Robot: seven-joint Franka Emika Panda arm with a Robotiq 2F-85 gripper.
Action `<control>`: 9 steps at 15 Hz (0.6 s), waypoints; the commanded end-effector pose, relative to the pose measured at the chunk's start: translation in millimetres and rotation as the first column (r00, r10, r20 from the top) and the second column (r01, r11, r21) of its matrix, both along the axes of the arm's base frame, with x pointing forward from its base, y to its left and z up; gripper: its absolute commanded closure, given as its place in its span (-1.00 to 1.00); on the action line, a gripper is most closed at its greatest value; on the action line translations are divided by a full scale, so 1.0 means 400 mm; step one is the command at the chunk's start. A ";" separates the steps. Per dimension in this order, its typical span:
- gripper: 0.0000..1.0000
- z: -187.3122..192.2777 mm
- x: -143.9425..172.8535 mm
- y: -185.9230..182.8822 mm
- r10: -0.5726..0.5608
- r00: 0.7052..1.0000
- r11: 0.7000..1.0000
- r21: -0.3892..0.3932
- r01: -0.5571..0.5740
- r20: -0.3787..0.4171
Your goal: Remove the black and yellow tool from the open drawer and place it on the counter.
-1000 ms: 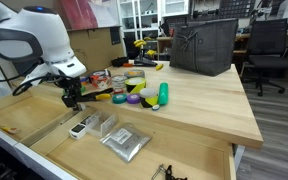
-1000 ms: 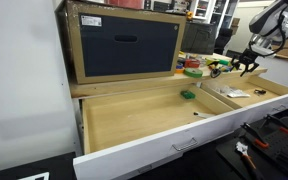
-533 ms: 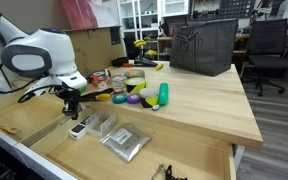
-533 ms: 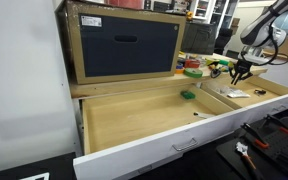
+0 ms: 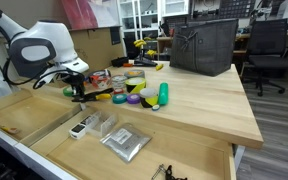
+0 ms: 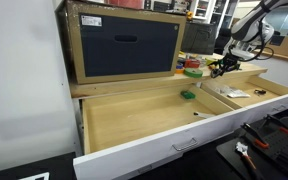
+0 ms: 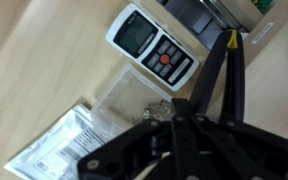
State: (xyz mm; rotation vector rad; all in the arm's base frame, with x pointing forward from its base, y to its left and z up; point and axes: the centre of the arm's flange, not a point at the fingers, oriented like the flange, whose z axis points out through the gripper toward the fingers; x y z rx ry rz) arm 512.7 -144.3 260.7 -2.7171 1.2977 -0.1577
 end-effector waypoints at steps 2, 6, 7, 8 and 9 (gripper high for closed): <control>1.00 0.034 0.033 0.025 0.009 0.992 0.999 -0.049 -0.003 0.128; 1.00 0.054 -0.001 0.020 0.030 0.984 0.997 -0.072 -0.017 0.176; 1.00 0.061 -0.023 0.015 0.045 0.987 0.998 -0.058 -0.037 0.155; 1.00 0.076 -0.060 0.002 0.071 0.991 0.997 -0.044 -0.067 0.110; 1.00 0.090 -0.096 -0.013 0.105 0.992 0.994 -0.026 -0.103 0.070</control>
